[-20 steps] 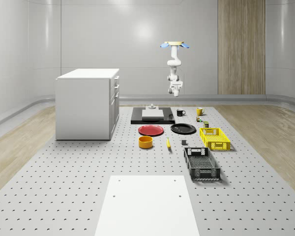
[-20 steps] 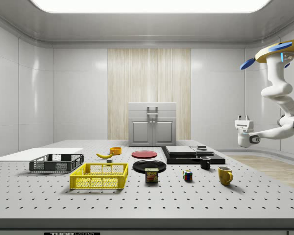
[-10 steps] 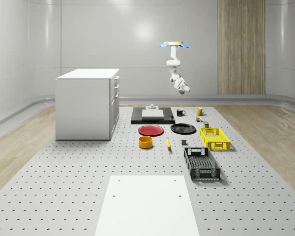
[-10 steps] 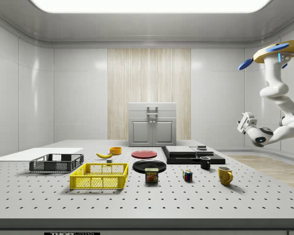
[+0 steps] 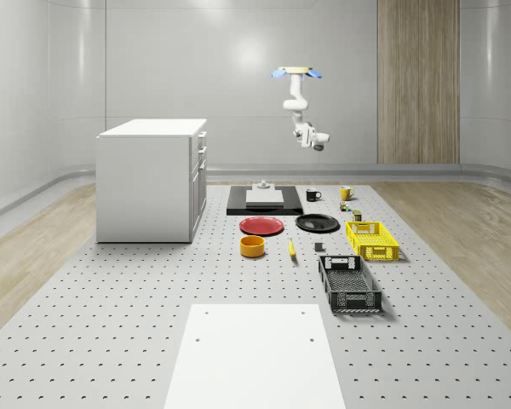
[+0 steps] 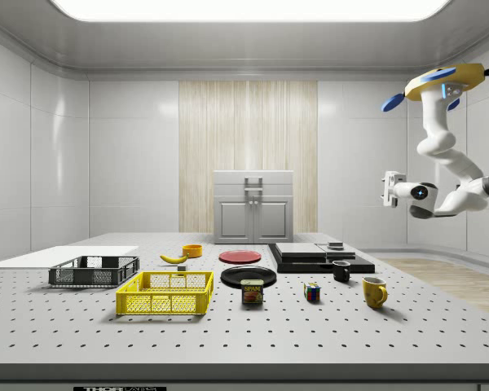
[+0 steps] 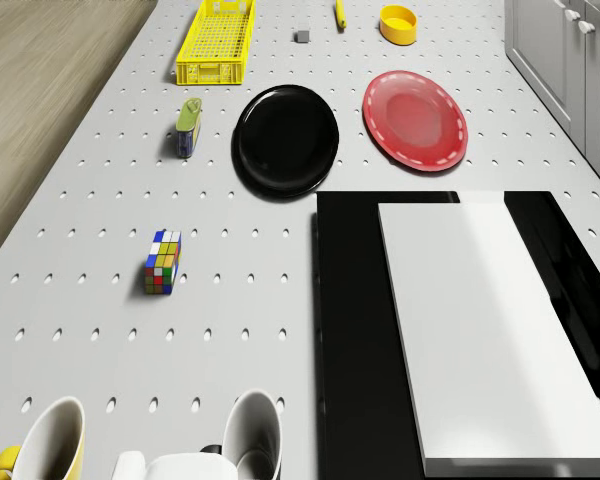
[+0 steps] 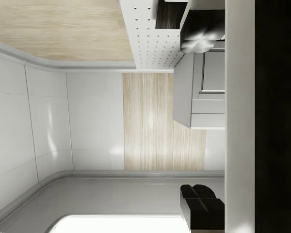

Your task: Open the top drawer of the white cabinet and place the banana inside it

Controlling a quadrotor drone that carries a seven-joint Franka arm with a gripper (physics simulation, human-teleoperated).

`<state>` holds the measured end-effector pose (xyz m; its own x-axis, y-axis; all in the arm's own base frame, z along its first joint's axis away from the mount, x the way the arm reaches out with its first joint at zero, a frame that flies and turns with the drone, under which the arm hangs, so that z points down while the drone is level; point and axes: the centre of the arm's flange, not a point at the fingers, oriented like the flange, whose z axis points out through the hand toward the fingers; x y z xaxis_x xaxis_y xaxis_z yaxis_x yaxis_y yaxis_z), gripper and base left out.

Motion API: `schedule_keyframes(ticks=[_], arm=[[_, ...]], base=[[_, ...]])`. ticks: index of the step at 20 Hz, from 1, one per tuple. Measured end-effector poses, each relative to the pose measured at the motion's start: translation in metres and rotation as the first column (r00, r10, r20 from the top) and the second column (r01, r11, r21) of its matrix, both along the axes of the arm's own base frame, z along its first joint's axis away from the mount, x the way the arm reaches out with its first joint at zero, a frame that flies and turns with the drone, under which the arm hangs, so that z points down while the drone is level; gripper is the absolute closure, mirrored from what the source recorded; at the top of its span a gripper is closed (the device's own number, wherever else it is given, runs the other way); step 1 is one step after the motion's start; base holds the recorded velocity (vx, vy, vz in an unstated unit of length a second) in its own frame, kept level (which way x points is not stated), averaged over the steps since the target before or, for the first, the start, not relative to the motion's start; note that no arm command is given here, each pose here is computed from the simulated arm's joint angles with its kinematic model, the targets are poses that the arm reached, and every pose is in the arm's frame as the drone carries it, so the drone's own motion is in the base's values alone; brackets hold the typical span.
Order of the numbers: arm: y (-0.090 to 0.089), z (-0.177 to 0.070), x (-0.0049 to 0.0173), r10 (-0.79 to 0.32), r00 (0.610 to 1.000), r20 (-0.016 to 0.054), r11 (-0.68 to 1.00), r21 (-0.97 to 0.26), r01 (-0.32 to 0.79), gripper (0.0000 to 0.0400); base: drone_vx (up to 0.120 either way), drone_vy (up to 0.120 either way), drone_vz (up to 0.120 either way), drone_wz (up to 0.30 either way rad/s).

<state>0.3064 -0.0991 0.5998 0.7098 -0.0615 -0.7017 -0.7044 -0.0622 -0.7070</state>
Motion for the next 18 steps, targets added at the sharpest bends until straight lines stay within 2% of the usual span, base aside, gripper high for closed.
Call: schedule_keyframes(ticks=[7,18], arm=[[-0.0004,-0.0061,0.0001,0.001,1.000,-0.0004,0.998,0.062,-0.001,0.0000],[-0.0005,-0.0082,0.0002,0.001,1.000,-0.0008,0.997,0.083,-0.001,0.0000]], base=[[0.120,-0.120,0.120,0.000],[0.120,-0.120,0.120,0.000]])
